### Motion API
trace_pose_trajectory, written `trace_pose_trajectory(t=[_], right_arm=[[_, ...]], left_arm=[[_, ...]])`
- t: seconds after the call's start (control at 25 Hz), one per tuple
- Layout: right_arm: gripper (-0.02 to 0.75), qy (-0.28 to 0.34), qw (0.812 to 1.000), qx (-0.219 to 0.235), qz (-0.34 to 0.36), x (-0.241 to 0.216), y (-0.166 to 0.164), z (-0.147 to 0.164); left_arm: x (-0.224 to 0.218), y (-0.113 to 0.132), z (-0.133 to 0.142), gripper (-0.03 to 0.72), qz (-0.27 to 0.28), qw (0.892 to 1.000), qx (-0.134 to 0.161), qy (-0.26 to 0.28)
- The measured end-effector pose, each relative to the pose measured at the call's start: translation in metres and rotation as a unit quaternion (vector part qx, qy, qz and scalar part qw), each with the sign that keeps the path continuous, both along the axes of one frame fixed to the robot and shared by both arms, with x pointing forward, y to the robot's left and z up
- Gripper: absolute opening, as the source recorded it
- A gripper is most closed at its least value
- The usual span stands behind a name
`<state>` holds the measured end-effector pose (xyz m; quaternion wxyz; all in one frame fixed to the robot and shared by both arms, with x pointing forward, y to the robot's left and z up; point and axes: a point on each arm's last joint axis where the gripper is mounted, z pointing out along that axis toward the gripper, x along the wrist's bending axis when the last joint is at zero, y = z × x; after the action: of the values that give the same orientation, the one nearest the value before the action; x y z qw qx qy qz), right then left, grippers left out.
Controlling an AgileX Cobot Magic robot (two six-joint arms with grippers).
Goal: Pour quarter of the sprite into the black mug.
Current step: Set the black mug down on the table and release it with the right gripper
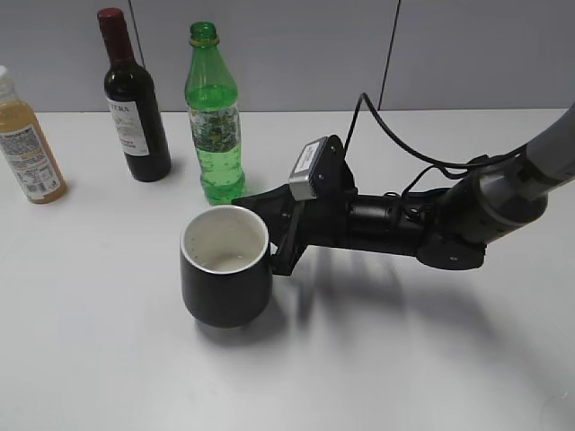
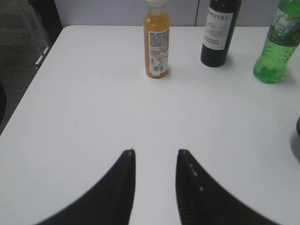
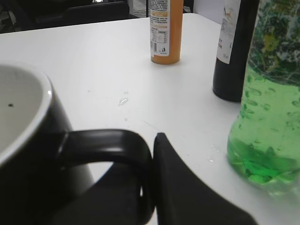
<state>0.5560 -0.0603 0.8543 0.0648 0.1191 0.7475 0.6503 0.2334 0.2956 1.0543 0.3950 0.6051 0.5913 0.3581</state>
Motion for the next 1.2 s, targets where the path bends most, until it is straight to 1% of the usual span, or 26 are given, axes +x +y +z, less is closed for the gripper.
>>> trace_pose_trajectory(t=[0.4, 0.68, 0.76, 1.0, 1.2], right_arm=[[0.032, 0.021, 1.000, -0.007, -0.005, 0.000, -0.001, -0.018], [0.038, 0.022, 1.000, -0.013, -0.005, 0.000, -0.001, -0.019], [0.066, 0.022, 1.000, -0.015, -0.004, 0.000, -0.001, -0.020], [0.207, 0.024, 1.000, -0.011, -0.005, 0.000, -0.001, -0.019], [0.303, 0.022, 1.000, -0.006, -0.002, 0.000, 0.000, -0.018]], left_arm=[[0.000, 0.000, 0.000, 0.237, 0.000, 1.000, 0.000, 0.000], [0.000, 0.000, 0.000, 0.237, 0.000, 1.000, 0.000, 0.000], [0.000, 0.000, 0.000, 0.237, 0.000, 1.000, 0.000, 0.000], [0.000, 0.000, 0.000, 0.237, 0.000, 1.000, 0.000, 0.000], [0.000, 0.000, 0.000, 0.237, 0.000, 1.000, 0.000, 0.000]])
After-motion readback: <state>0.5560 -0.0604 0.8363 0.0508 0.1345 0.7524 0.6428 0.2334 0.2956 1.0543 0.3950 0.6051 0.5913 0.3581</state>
